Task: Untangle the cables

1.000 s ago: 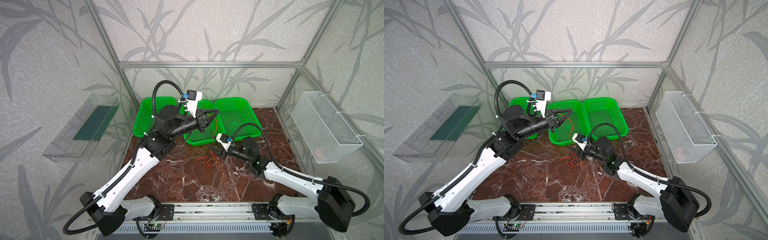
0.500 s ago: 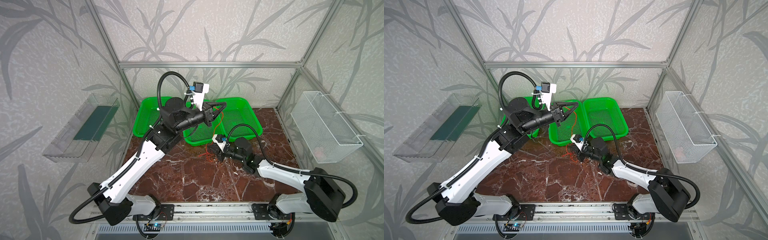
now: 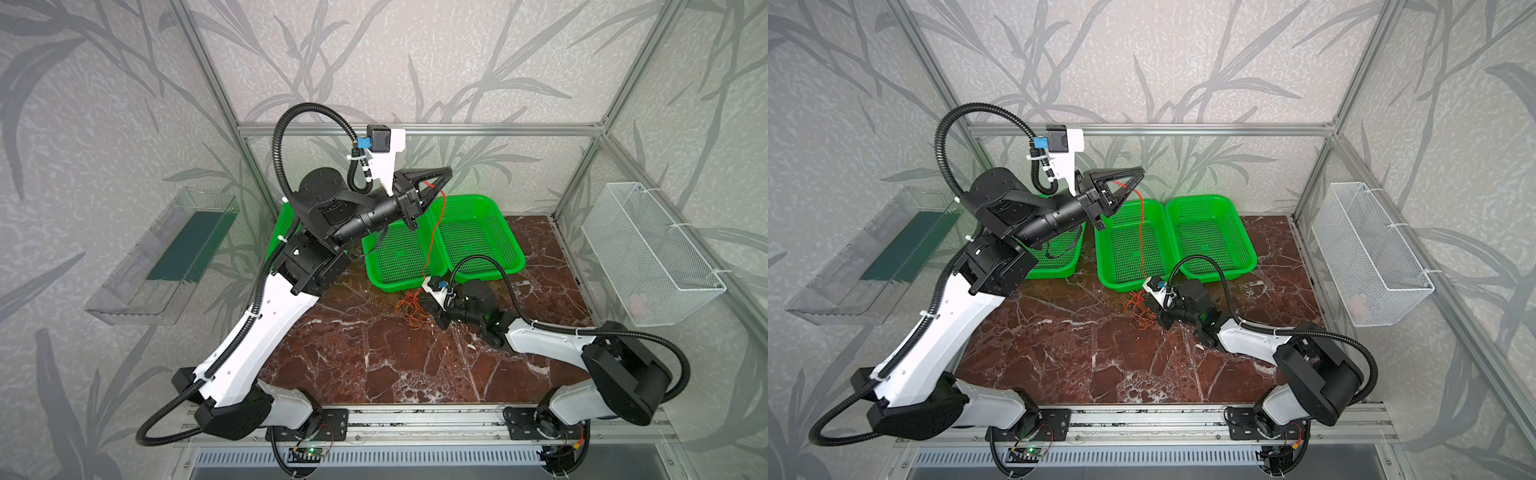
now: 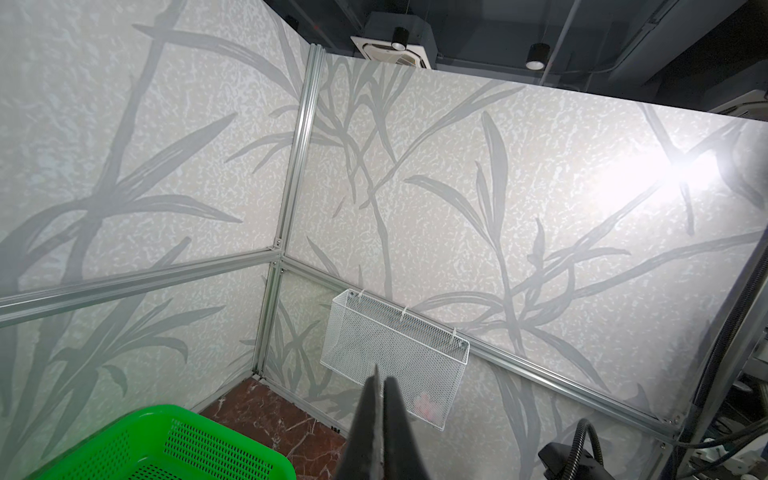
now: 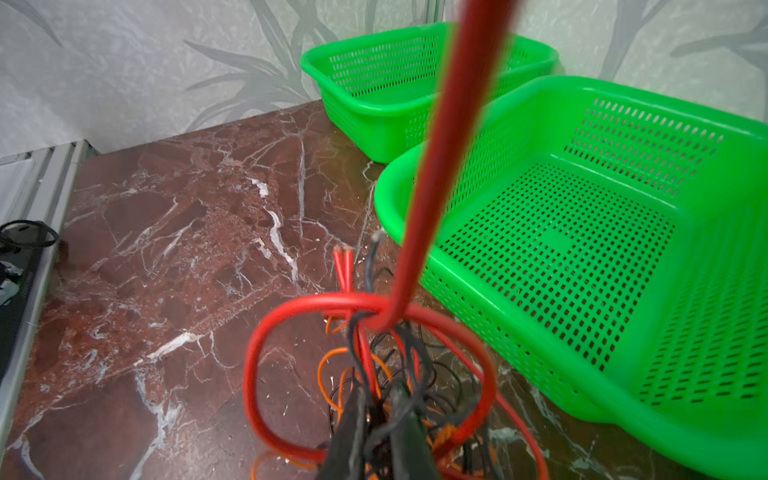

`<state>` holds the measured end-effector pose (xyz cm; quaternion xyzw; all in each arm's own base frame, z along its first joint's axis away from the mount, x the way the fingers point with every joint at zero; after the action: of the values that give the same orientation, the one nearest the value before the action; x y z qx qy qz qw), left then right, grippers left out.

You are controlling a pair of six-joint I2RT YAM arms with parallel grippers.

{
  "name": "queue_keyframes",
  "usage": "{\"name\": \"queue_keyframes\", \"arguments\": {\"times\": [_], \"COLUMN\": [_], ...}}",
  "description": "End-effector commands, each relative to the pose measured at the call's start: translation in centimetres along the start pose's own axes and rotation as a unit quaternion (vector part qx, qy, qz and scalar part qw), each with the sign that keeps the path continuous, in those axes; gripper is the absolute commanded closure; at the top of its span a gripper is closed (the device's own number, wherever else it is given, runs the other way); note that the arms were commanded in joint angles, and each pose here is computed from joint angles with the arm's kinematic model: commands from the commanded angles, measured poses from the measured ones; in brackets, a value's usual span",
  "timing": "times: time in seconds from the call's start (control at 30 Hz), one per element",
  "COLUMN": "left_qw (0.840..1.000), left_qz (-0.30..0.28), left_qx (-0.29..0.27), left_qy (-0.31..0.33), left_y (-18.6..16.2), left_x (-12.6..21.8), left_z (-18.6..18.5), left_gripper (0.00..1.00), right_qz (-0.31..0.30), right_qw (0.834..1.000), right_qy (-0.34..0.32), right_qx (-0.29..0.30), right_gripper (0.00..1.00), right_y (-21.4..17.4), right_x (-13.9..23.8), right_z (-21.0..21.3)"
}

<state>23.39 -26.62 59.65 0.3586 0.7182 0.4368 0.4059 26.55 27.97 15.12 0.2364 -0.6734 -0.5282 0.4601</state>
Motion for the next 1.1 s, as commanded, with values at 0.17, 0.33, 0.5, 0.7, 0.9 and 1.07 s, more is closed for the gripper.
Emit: {"name": "queue_keyframes", "arguments": {"times": [0.17,0.33,0.5,0.7,0.9,1.07], "left_qw": [0.998,0.995,0.985,0.966,0.945,0.932], "left_qz": [-0.017,-0.003,0.015,0.019,0.051,0.035], "left_qx": [-0.041,-0.029,0.016,0.071,0.125,0.154], "left_qy": [0.042,0.099,0.168,0.246,0.299,0.326], "left_y": [1.5,-1.4,-6.2,-11.4,-17.4,-21.5], "left_x": [2.2,5.1,9.2,14.7,18.5,21.3], "left_z": [-0.1,2.0,5.4,9.4,13.1,15.3], "left_gripper": [1.00,1.00,1.00,1.00,1.00,1.00], "right_qz": [0.024,0.043,0.109,0.154,0.210,0.247], "right_qw": [0.998,0.993,0.980,0.971,0.955,0.947], "right_qy": [-0.055,-0.108,-0.163,-0.185,-0.210,-0.197], "right_qx": [-0.026,-0.022,-0.032,-0.014,0.012,0.058], "right_gripper": [0.94,1.00,1.00,1.00,1.00,1.00], "right_y": [-2.3,-1.4,-1.4,-2.2,-3.8,-3.9], "right_x": [1.0,2.9,5.0,8.0,9.0,7.3], "right_z": [-2.2,-3.5,-4.6,-4.2,-4.4,-3.7]}}
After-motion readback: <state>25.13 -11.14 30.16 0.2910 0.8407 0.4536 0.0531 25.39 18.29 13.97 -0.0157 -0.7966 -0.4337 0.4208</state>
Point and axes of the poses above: each gripper's point midway between its finger pads, its own x axis back along the fingers, its own z axis along the line the jaws close on, y = z × x, the point moved 4 cm from there along x, back along the fingers, and after that the axes turned 2 degrees about x, right-handed, at the moved point
